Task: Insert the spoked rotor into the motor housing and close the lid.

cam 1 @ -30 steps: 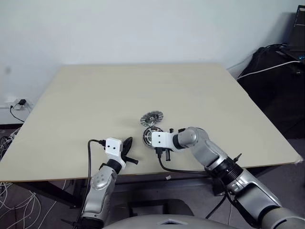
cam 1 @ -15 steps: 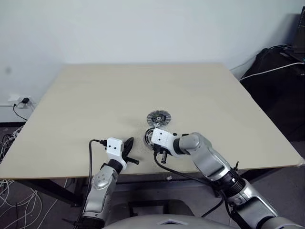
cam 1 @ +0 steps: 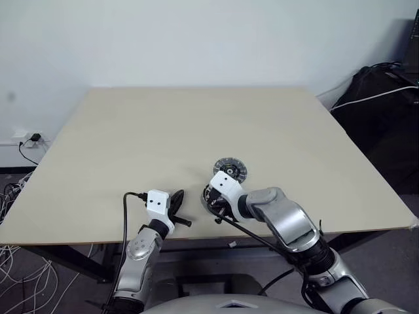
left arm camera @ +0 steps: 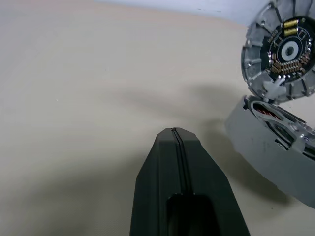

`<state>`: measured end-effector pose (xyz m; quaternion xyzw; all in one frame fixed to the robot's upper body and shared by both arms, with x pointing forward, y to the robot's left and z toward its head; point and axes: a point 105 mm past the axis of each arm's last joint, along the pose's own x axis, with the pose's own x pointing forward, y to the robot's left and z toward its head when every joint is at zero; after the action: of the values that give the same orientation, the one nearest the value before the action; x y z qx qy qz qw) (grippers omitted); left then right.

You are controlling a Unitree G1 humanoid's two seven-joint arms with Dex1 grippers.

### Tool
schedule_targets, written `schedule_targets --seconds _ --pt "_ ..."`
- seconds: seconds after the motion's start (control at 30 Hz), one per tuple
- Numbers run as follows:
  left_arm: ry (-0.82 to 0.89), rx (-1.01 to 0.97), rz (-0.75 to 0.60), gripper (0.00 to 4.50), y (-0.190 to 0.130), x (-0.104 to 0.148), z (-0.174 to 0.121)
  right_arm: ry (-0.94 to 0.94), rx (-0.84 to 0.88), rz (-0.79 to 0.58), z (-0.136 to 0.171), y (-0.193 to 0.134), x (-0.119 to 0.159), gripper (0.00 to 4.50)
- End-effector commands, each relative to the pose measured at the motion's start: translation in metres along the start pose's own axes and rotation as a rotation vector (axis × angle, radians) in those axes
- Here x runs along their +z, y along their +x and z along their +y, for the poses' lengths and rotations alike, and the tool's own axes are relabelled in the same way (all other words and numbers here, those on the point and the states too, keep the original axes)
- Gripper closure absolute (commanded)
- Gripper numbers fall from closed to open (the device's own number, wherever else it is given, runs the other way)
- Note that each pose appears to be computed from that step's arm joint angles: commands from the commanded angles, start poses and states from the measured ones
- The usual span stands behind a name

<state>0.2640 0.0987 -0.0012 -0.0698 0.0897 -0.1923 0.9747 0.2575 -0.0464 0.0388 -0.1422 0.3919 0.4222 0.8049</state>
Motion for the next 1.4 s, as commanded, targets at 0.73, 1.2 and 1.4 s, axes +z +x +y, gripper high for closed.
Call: schedule_targets --seconds 0.73,1.2,1.4 --pt "-0.008 -0.004 -0.034 4.50 0.003 0.009 -0.002 0.144 -0.014 -0.075 0.004 -0.003 0.028 4.37" --pt "0.000 -0.013 -0.030 4.50 0.002 0.008 -0.003 0.179 -0.013 -0.120 0.004 0.016 0.039 3.50" --pt "-0.002 -0.010 -0.029 4.50 0.002 0.008 -0.003 0.165 0.030 -0.153 0.013 0.016 0.046 1.64"
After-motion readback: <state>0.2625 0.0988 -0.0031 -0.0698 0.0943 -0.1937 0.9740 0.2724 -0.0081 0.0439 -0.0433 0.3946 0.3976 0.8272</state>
